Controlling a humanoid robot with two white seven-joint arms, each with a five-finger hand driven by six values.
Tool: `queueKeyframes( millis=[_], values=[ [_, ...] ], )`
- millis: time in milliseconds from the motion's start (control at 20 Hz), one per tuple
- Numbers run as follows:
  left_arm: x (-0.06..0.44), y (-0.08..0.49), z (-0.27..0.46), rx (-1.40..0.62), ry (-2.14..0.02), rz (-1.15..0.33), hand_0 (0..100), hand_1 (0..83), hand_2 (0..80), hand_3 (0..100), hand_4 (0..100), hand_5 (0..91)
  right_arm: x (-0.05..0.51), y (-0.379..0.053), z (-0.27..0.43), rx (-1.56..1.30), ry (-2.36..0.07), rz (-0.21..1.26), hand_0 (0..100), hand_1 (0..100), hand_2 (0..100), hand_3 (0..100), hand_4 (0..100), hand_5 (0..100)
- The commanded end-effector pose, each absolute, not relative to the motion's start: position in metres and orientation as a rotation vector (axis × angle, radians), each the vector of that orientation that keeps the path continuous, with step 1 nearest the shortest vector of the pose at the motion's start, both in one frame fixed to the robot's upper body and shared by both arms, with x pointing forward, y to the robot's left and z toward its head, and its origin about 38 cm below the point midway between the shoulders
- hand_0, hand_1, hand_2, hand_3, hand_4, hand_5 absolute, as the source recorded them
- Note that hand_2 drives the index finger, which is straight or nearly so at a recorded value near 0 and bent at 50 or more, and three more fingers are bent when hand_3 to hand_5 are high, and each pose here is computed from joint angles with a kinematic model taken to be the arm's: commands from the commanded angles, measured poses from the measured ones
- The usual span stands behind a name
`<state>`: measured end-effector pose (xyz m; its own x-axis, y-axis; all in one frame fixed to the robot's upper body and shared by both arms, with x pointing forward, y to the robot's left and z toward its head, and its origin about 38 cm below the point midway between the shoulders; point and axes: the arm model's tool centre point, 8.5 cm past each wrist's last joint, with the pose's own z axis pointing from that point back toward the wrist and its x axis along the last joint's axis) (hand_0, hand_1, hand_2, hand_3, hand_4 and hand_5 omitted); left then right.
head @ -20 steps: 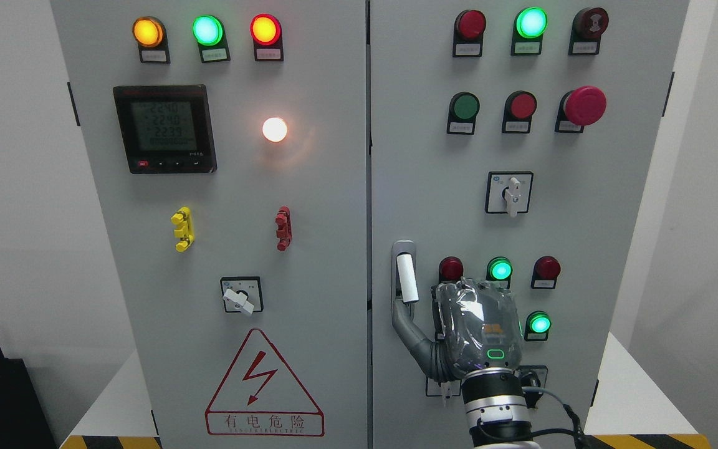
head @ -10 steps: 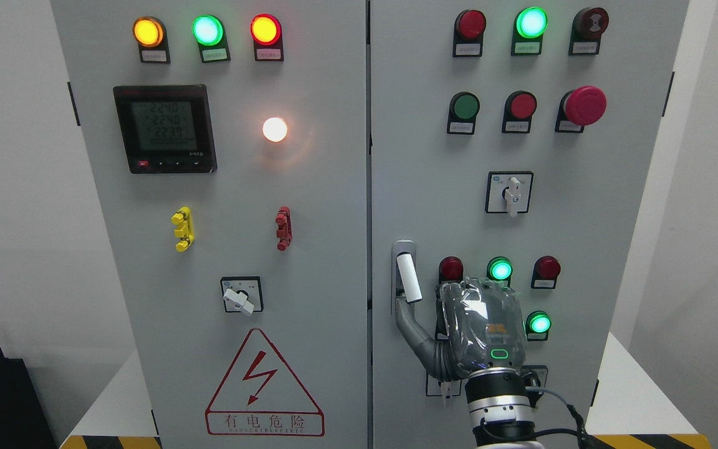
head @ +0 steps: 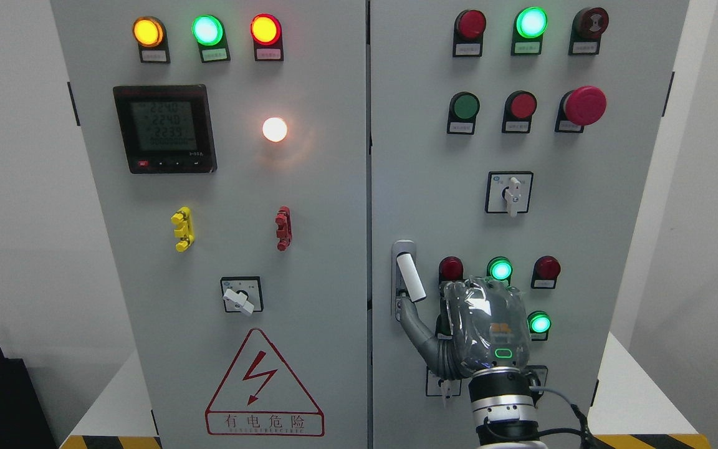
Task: Release door handle
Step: 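Turn the handle with the right hand until it lies horizontal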
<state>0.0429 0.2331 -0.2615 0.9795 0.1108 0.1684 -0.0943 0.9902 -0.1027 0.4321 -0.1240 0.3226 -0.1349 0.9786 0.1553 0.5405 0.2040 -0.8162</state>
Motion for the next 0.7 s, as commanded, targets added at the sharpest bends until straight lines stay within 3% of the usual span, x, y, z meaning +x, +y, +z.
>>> queueKeyframes(
  millis=[0, 652],
  values=[
    [0.0367, 0.2333, -0.2616, -0.092, -0.16, 0.116, 12, 38.9, 0.0, 0, 0, 0.0, 0.4331, -0.1291, 0.3225, -1.432, -1.765, 0.784, 44, 12, 96, 100, 100, 97],
    [0.0367, 0.2333, -0.2616, -0.092, -0.16, 0.116, 12, 38.9, 0.0, 0, 0, 0.0, 0.4338, -0.1351, 0.3242, -1.441, -1.759, 0.771, 44, 13, 96, 100, 100, 97]
  ],
)
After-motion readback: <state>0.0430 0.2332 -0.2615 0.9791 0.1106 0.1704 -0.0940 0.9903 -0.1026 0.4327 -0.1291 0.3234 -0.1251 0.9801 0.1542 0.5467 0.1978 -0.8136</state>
